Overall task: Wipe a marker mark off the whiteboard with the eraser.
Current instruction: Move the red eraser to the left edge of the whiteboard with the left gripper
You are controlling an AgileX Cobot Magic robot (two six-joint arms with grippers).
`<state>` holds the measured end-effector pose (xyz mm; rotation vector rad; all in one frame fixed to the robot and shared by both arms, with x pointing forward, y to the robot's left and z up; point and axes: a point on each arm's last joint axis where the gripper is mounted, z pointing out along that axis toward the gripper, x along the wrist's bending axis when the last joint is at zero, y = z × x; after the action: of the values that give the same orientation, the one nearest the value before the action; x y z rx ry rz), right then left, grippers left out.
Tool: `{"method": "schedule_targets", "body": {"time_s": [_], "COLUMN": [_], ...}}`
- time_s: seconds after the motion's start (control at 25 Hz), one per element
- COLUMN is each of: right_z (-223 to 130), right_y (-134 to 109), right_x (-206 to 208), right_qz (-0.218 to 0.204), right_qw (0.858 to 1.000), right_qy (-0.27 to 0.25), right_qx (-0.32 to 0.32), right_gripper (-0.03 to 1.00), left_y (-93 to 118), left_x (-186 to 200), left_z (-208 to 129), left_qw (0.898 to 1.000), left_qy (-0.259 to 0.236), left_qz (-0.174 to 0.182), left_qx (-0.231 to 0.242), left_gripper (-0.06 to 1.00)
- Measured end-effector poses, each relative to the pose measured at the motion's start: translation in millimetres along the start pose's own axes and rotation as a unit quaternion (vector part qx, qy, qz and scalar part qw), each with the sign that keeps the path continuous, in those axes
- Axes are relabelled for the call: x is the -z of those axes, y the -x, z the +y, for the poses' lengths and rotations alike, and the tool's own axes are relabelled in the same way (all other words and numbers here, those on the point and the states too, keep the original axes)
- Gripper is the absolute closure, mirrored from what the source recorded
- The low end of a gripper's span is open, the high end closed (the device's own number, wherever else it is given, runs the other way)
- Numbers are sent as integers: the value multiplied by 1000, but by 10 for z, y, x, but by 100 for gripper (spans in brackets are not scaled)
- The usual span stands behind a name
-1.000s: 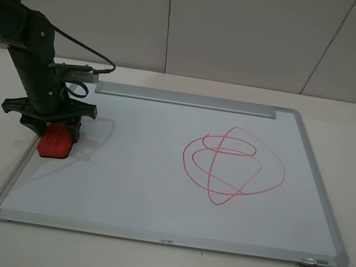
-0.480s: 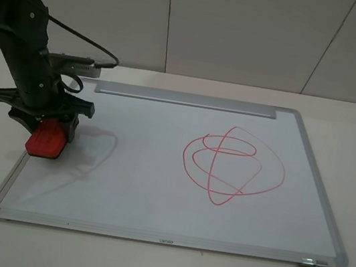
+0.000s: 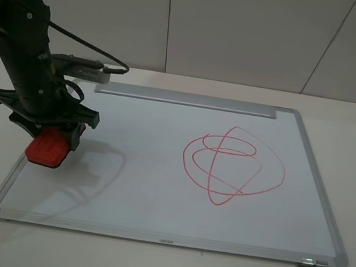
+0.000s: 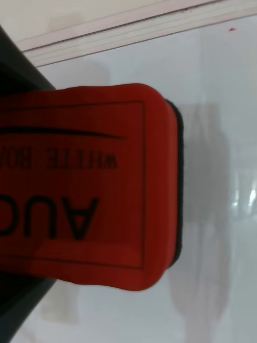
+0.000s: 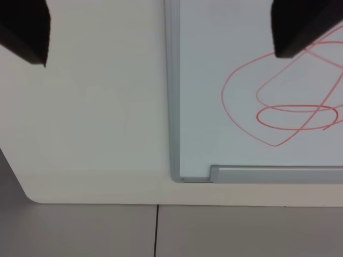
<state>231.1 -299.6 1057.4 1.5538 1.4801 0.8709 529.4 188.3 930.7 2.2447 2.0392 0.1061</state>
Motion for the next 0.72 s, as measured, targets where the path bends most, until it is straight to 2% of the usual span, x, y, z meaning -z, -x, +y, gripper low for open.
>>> {"method": "schedule_targets", "body": {"time_s": [0.36,0.6,0.72], "right_z": [0,0,0], "right_y": [0,0,0], "right_x": [0,0,0], "right_qz": [0,0,0], "right_qw": [1000,1000,1000], "right_qy": [0,0,0], "right_qx": [0,0,0], "right_gripper": [26,26,26], "left_y": [-97,-120,-119], "left_x": [-275,-362,-372], "left_z": [-399,-475,-466], "left_qw": [1000,999,998], "left_qy": [2,28,43], "left_qz": [-2,-12,-16], "left_qx": [-1,34,34], "left_gripper": [37,37,37]}}
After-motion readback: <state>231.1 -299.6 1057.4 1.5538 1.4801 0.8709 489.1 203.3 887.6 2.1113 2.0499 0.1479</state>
